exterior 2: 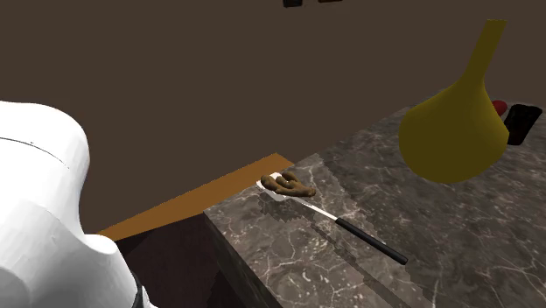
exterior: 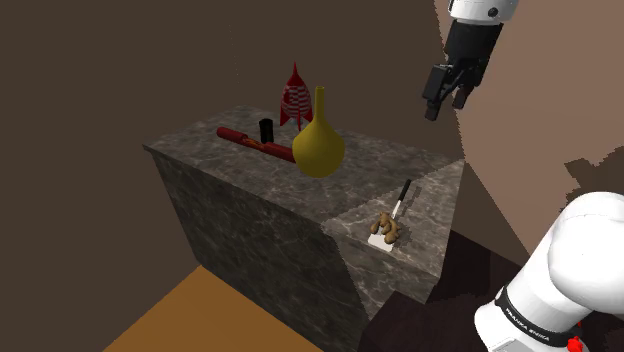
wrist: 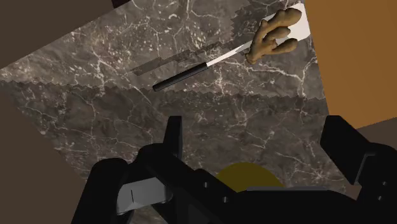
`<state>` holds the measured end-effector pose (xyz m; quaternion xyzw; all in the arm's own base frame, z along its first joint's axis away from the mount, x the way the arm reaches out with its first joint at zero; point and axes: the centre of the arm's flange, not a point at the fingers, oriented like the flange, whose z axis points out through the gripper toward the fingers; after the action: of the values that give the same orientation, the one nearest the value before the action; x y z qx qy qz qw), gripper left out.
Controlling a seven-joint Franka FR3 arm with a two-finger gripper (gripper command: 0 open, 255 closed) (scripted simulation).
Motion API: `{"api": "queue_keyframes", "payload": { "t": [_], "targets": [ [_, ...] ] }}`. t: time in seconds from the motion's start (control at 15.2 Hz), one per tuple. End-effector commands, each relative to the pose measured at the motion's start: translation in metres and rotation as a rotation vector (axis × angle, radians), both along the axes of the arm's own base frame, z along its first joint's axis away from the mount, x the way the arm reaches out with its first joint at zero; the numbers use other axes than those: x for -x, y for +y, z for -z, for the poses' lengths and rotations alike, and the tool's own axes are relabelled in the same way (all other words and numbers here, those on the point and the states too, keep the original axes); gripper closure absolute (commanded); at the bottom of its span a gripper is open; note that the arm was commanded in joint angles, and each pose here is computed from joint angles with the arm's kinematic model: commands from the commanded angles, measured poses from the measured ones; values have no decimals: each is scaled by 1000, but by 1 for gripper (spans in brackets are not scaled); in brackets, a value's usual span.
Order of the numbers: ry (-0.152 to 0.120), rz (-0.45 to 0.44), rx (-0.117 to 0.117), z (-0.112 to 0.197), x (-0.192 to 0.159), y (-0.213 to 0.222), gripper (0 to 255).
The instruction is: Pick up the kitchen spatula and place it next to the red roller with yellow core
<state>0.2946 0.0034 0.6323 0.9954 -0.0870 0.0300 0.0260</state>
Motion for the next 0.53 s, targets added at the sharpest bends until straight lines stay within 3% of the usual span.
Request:
{"api": "queue_keyframes", "payload": {
  "t": [0.0, 0.46],
  "targets": [
    [0, 0, 0, 0, 0, 0, 0],
    [-51, 410, 22, 92, -8, 16, 0]
  ]
}}
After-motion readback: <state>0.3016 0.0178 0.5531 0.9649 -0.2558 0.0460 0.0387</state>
